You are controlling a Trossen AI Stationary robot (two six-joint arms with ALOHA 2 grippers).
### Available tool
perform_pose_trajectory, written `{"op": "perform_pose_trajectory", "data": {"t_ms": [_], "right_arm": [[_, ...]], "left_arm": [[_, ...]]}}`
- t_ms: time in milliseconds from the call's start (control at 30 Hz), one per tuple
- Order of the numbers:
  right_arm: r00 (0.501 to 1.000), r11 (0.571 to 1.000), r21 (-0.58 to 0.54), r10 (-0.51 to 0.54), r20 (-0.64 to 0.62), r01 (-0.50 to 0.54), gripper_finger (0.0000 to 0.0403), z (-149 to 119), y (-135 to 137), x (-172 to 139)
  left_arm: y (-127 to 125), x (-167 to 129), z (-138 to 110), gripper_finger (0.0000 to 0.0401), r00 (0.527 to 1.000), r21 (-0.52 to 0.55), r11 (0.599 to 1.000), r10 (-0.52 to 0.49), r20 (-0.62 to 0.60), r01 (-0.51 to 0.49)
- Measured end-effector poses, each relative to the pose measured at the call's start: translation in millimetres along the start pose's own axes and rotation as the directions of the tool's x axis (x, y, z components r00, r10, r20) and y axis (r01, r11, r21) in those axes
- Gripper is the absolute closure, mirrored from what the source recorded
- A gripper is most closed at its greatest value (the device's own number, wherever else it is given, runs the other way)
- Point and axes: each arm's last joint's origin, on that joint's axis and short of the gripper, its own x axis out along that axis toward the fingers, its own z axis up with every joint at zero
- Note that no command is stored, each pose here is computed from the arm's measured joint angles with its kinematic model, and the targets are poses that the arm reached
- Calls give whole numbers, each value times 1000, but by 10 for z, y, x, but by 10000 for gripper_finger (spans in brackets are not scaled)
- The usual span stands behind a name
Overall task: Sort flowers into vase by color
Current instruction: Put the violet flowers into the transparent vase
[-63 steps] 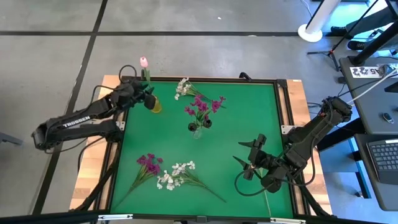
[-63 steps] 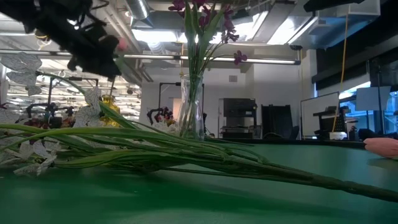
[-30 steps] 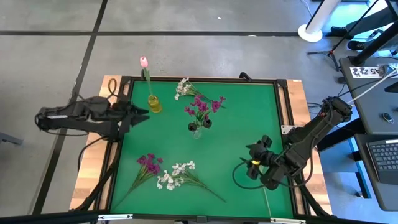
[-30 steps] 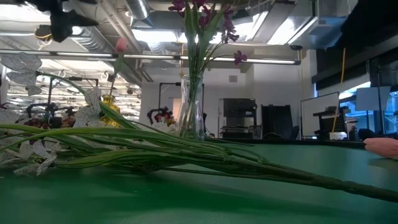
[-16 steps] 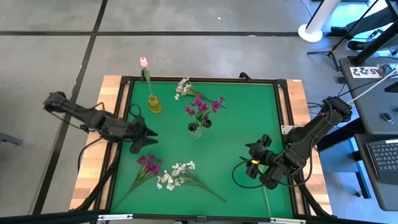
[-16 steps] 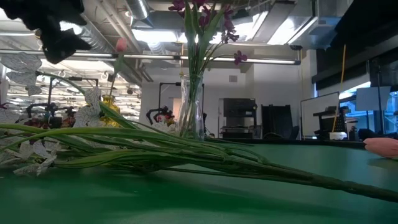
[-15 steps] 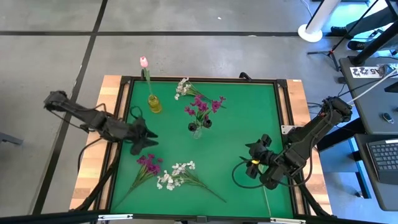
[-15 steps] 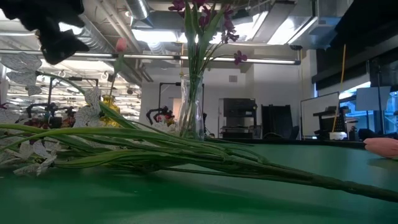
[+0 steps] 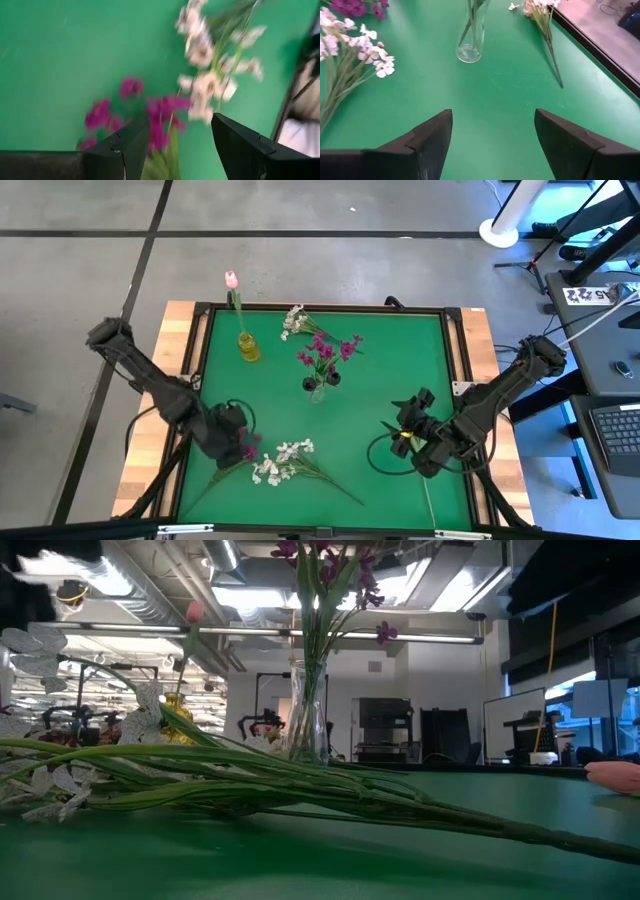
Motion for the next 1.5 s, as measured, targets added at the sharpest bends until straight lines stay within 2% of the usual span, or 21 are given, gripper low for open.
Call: {"op": "perform_pose_trajectory", "data": {"t_ms": [167, 400, 533, 767, 1067, 1233, 1367, 1500], "right_arm": [[1000, 1000, -12, -7, -4, 7, 123, 18, -12, 24], [1000, 1000, -22, 3, -6, -3, 123, 16, -2, 20], [1000, 999, -37, -1, 2, 1, 123, 20, -2, 20], [1000, 999, -40, 8, 18, -7, 123, 34, 14, 20], [1000, 999, -30, 17, 24, -17, 123, 41, 27, 19], [999, 999, -27, 27, 31, -26, 123, 50, 40, 18], [999, 999, -22, 31, 34, -31, 123, 54, 45, 18], [999, 999, -18, 36, 34, -35, 123, 56, 50, 18]], "left_arm": [[-220, -29, -162, 195, 975, -25, 986, 160, -154, -166], [-386, 244, -535, 195, 921, -5, 964, 251, -297, -264], [-408, 402, -648, 195, 893, 11, 943, 319, -318, -333], [-472, 609, -672, 195, 908, 1, 942, 323, -266, -335], [-415, 873, -673, 195, 850, -17, 889, 432, -302, -458], [-406, 947, -647, 197, 831, 5, 878, 454, -321, -478], [-392, 936, -592, 225, 820, -12, 872, 457, -344, -490], [-349, 864, -515, 287, 784, -8, 831, 521, -339, -556]]}}
